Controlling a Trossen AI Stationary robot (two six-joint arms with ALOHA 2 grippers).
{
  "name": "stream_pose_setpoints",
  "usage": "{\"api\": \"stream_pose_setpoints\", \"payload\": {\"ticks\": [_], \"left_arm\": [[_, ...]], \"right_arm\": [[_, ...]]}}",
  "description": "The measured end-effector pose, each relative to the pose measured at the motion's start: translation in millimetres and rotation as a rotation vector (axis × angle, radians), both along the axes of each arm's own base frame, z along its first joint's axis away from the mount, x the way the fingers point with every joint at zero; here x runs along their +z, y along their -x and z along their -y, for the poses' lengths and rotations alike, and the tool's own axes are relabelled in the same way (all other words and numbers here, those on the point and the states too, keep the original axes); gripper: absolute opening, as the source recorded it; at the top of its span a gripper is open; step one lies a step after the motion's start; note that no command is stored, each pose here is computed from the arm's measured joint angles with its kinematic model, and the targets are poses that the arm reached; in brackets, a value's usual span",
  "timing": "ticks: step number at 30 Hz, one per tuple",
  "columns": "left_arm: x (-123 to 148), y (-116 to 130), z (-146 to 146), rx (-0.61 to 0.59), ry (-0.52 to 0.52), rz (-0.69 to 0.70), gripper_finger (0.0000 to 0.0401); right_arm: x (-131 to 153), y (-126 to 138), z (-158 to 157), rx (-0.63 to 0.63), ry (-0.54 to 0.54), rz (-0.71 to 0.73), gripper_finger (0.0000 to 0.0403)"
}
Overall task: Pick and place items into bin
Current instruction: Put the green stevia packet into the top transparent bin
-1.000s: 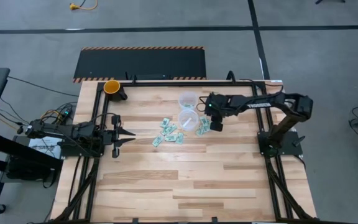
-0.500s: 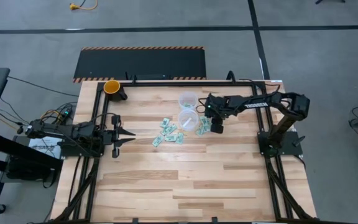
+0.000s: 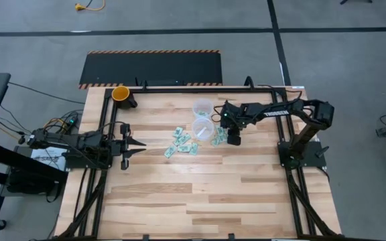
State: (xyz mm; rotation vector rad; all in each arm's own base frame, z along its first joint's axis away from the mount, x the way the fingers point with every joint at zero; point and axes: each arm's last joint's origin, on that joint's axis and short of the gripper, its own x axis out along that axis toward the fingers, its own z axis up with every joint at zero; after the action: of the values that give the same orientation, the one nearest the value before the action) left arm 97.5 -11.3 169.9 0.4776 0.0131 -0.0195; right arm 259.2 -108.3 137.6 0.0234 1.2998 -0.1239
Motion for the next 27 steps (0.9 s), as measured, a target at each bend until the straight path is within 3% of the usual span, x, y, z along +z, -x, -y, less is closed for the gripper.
{"api": "stream_pose_setpoints", "payload": {"ticks": [21,27], "left_arm": [[0,0,0,0.000,0.000,0.000,0.0062],[0,0,0,0.000,0.000,0.000,0.0062]], "right_arm": [[2,-11,-14,0.113,0.036,0.047,0.0121],[2,-14,-17,0.153,-0.013,0.091,0.0121]]}}
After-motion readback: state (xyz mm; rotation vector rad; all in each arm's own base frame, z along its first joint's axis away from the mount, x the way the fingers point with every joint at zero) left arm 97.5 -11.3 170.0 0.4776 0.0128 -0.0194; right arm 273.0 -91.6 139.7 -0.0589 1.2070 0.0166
